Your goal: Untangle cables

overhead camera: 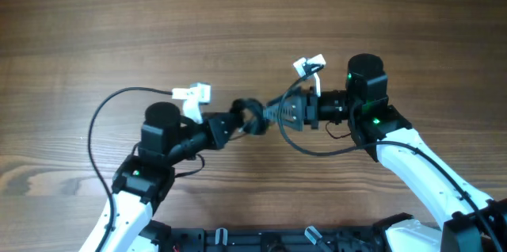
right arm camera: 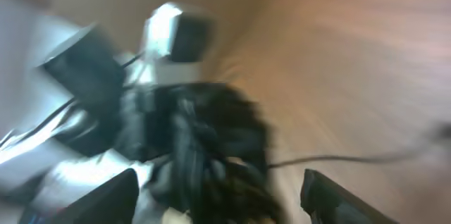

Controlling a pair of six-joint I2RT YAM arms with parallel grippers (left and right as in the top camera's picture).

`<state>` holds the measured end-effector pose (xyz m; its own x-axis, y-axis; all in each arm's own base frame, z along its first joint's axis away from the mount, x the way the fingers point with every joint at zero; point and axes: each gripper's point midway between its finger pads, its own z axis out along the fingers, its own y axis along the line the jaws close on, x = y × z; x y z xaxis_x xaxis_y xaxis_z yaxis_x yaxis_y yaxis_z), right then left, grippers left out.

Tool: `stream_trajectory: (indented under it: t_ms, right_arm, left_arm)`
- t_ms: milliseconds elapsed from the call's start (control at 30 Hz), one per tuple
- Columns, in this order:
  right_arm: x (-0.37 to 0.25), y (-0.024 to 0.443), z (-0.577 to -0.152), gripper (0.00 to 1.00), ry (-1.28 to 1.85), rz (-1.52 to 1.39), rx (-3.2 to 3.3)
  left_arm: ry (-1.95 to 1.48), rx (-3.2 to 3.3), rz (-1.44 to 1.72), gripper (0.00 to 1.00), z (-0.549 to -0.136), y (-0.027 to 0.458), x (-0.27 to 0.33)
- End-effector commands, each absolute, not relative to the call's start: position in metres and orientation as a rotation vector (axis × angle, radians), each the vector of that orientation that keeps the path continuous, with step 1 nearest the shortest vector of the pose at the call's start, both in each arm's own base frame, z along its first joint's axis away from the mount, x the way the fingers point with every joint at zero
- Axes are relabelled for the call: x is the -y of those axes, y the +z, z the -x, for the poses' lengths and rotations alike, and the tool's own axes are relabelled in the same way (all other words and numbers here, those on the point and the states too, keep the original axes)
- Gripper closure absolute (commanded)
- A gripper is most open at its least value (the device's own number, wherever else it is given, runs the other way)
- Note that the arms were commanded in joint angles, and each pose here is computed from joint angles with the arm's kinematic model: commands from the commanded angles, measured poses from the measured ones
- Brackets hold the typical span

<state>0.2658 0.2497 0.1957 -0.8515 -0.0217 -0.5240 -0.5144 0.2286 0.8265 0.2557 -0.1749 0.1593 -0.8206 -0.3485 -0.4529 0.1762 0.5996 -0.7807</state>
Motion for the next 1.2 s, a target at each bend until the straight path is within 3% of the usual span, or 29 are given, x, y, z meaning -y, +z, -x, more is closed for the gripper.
stream_trajectory:
  t_ms: [0, 233, 333, 400, 500, 567, 767, 867, 967, 1000, 1033, 1067, 1133, 1167]
  right_arm:
    - [-0.234, 0.175, -0.307, 0.26, 1.352, 0.289, -2.168]
    - [-0.269, 0.168, -0.268, 0.29, 1.486, 0.341, -2.270]
    - [-0.292, 0.162, -0.253, 0.40, 1.427, 0.392, -2.292]
    - [-0.297, 0.158, -0.251, 0.40, 1.386, 0.392, -2.298]
    - [-0.305, 0.154, -0.248, 0.29, 1.329, 0.374, -2.311]
    - [-0.310, 0.151, -0.246, 0.27, 1.282, 0.380, -2.310]
    - [-0.329, 0.125, -0.240, 0.27, 1.043, 0.569, -2.257]
    - [-0.347, 0.120, -0.233, 0.28, 1.126, 0.615, -2.234]
    - [-0.355, 0.115, -0.230, 0.40, 1.151, 0.641, -2.227]
    - [-0.356, 0.113, -0.231, 0.49, 1.151, 0.641, -2.228]
    - [-0.356, 0.112, -0.231, 0.62, 1.151, 0.641, -2.228]
    - [-0.356, 0.112, -0.231, 0.85, 1.150, 0.642, -2.227]
    - [-0.354, 0.113, -0.233, 0.96, 1.147, 0.633, -2.226]
    - [-0.352, 0.114, -0.236, 0.96, 1.149, 0.622, -2.226]
  left_arm:
    - [-1.084, -2.224, 0.457, 0.96, -0.266, 0.156, 0.137]
    - [-1.119, -2.162, 0.825, 0.96, -0.272, 0.154, 0.121]
    - [-1.116, -2.131, 0.972, 0.96, -0.275, 0.150, 0.114]
    - [-1.141, -2.101, 1.073, 0.96, -0.276, 0.149, 0.112]
    - [-1.238, -2.018, 1.331, 0.96, -0.276, 0.149, 0.112]
    - [-1.307, -1.942, 1.518, 0.96, -0.276, 0.149, 0.112]
    - [-1.468, -1.733, 1.945, 0.96, -0.274, 0.150, 0.116]
    - [-1.519, -1.687, 2.052, 0.96, -0.272, 0.151, 0.120]
    - [-1.535, -1.653, 2.107, 0.96, -0.272, 0.151, 0.120]
    - [-1.535, -1.653, 2.107, 0.96, -0.272, 0.151, 0.120]
    - [-1.535, -1.653, 2.107, 0.96, -0.272, 0.151, 0.120]
    - [-1.534, -1.654, 2.105, 0.96, -0.272, 0.151, 0.120]
    - [-1.508, -1.713, 2.012, 0.96, -0.272, 0.151, 0.120]
    - [-1.474, -1.778, 1.902, 0.96, -0.272, 0.151, 0.119]
